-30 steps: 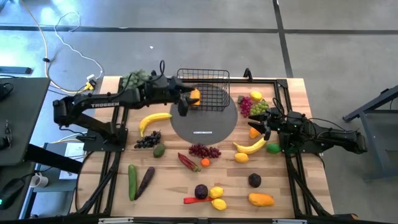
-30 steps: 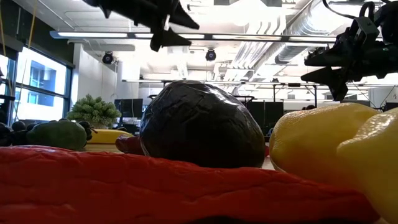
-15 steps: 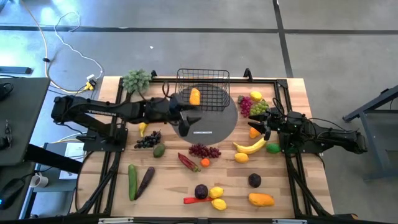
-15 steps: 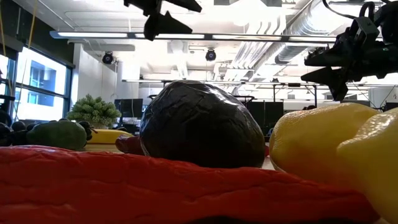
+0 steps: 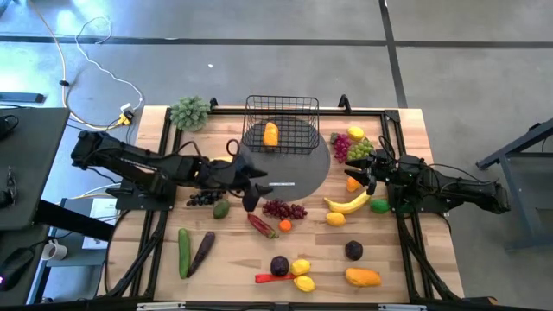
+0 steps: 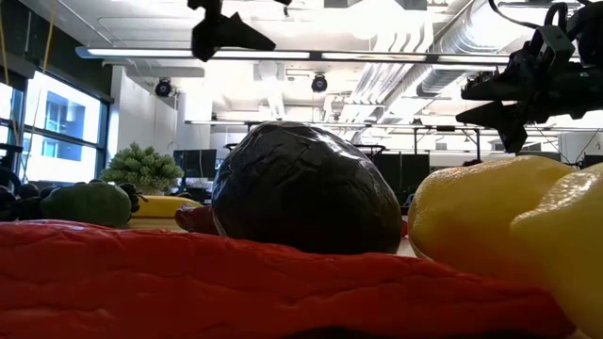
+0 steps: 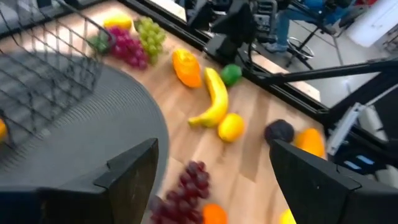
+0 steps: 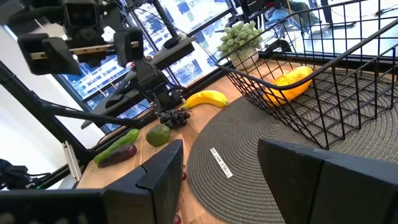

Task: Build produce basket
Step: Put the bottom yellow mango into the black wire basket

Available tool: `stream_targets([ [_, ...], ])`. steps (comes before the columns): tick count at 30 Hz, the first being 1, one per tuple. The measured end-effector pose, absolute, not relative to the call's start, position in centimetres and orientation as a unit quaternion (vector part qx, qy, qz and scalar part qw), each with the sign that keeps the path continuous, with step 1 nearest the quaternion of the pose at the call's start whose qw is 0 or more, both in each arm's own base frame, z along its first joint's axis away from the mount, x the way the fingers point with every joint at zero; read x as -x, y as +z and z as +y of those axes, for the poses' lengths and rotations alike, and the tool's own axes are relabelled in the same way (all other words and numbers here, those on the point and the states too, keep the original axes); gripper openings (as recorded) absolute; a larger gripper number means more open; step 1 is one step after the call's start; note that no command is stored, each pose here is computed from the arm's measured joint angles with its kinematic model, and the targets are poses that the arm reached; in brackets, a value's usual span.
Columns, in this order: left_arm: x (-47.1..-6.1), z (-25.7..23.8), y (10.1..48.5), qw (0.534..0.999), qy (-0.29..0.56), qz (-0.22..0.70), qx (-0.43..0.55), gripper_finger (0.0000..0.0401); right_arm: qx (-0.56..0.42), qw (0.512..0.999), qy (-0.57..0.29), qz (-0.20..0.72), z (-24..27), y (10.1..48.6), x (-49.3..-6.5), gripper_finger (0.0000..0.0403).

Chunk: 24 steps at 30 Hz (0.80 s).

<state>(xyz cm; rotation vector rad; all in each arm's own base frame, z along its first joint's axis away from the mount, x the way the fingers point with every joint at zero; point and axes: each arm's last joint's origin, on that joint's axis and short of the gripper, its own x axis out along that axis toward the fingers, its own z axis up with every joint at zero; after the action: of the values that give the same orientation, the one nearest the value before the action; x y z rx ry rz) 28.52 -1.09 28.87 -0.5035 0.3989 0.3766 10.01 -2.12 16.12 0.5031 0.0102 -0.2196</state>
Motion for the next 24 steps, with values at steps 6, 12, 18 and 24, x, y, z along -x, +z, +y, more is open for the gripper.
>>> stream_targets([
  [6,-28.2,-2.8,28.5,0.918,0.177,0.213,0.284,0.0298,-0.254,0.962,-0.098,0.007,-2.1,16.1,-10.0,0.02],
  [12,-27.9,-4.2,28.4,0.907,0.178,0.213,0.317,0.0298,-0.255,0.964,-0.08,0.009,-2.0,16.2,-10.0,0.0247],
  [18,-27.3,-5.0,27.6,0.875,0.199,0.244,0.368,0.0294,-0.26,0.962,-0.078,0.008,-1.9,16.2,-10.0,0.0309],
  [24,-26.9,-6.1,27.4,0.858,0.187,0.259,0.403,0.0277,-0.262,0.962,-0.08,0.007,-2.0,16.2,-10.0,0.0334],
])
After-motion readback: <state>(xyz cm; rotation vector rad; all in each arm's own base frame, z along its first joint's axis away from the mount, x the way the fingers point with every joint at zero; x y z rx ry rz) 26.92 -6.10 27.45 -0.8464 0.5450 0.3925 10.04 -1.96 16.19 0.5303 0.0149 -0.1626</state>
